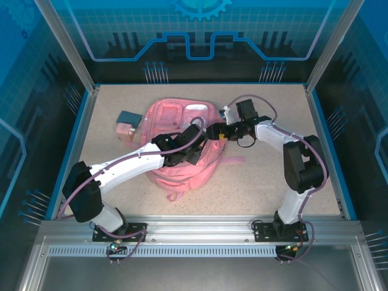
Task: Pack the student bag
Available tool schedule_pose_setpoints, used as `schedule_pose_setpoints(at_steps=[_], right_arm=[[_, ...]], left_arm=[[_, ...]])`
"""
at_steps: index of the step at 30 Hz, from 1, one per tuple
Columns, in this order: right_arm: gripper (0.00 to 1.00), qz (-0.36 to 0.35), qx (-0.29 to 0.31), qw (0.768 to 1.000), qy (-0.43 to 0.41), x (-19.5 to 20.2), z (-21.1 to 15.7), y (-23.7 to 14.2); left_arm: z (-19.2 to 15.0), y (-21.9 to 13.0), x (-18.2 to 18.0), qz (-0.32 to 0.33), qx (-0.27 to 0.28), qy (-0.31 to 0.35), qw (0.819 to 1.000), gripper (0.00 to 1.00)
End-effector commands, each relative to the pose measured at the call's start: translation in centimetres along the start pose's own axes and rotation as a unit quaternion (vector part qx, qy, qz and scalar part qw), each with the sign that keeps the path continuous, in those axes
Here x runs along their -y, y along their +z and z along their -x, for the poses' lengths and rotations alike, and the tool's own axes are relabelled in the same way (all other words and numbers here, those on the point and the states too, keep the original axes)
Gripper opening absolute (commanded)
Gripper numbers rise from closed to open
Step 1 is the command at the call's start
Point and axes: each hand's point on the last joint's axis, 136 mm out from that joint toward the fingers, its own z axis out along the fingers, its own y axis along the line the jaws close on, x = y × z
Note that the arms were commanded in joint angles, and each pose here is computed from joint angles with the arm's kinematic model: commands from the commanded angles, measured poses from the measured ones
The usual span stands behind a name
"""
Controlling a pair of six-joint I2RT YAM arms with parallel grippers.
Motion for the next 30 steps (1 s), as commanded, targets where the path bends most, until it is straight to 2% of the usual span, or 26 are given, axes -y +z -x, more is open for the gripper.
schedule_pose_setpoints(at_steps=[1, 6, 13, 22, 26, 30], right_arm=[[0.97, 0.050, -0.018, 0.999, -0.003, -1.7, -0.4, 0.8], [0.88, 0.071, -0.010, 0.997, -0.014, -2.6, -0.3, 0.3], [0.68, 0.064, 0.006, 0.998, -0.020, -3.7, -0.4, -1.5], [0.53, 0.082, -0.022, 0.996, -0.021, -5.5, -2.8, -1.8], [0.49, 0.065, -0.032, 0.997, -0.016, -4.8, -3.7, -1.2], [0.42, 0.005, -0.022, 1.000, -0.010, -3.0, -3.4, -1.2]], left_arm=[[2.9, -1.7, 0.8, -0.034, 0.057, -0.035, 0.997, 0.05], [2.7, -1.6, 0.7, -0.031, 0.056, -0.037, 0.997, 0.05], [2.1, -1.2, 0.5, -0.027, 0.049, -0.042, 0.998, 0.05], [2.5, -1.3, 0.6, -0.030, 0.057, -0.044, 0.997, 0.05], [2.5, -1.3, 0.7, -0.031, 0.056, -0.043, 0.997, 0.05], [2.4, -1.3, 0.6, -0.030, 0.055, -0.043, 0.997, 0.05]])
